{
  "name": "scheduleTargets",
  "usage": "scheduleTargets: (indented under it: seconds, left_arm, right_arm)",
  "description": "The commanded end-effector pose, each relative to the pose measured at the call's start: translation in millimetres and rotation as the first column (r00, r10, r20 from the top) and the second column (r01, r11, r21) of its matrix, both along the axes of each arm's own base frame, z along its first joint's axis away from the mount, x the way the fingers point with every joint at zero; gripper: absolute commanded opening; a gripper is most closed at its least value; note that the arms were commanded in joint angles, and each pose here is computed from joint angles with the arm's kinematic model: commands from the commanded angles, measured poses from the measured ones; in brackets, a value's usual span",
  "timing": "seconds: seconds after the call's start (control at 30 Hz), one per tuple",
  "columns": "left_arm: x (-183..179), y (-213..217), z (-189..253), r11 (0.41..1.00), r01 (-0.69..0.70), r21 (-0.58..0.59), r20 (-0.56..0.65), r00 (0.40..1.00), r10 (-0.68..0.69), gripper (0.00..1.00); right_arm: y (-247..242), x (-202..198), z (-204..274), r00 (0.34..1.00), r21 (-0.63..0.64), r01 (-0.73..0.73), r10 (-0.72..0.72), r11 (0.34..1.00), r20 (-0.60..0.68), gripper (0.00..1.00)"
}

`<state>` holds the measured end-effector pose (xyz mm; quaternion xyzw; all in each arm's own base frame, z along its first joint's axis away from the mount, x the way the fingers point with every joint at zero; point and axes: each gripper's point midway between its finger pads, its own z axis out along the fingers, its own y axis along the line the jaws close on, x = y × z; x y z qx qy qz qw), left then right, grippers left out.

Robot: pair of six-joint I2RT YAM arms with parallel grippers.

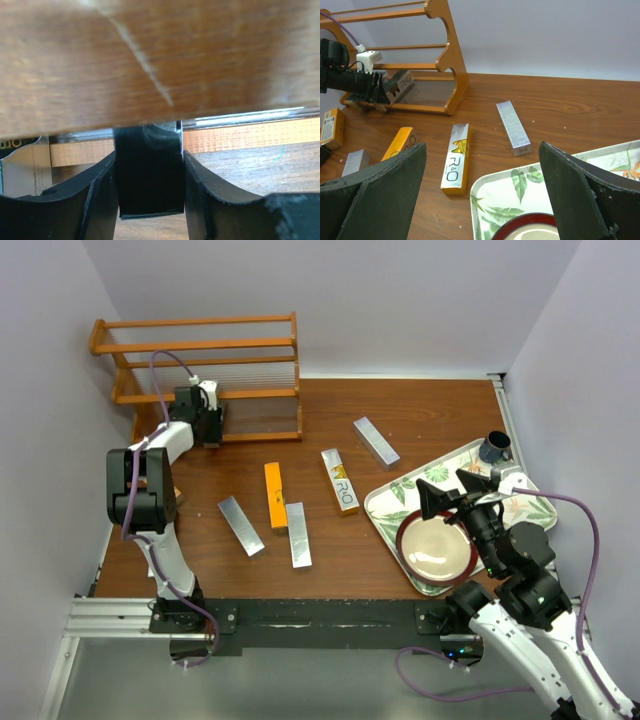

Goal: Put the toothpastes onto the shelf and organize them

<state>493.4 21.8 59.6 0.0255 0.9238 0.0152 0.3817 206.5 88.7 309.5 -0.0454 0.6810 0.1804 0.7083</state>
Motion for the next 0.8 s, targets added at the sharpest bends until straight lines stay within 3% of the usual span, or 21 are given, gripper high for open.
scheduleTargets:
  seconds: [0.0,0.4,0.77]
  left_arm:
    - [26,5,28,1.000,0.001,0.008,0.112,0.994,-0.002,0.56]
    - [10,3,56,0.999,-0.033,-0.022,0.145,0.989,0.036,0.84]
    - [-73,6,99,0.960,-0.244,-0.137,0.127,0.957,0.261,1.00]
  right_arm:
    - [5,-2,12,0.999,0.016,-0.026,0.026,1.000,0.020,0.99]
    - [5,-1,12,0.999,0.015,-0.029,0.029,0.999,0.019,0.99]
    - [5,-6,18,0.998,0.034,-0.044,0.042,0.998,0.044,0.99]
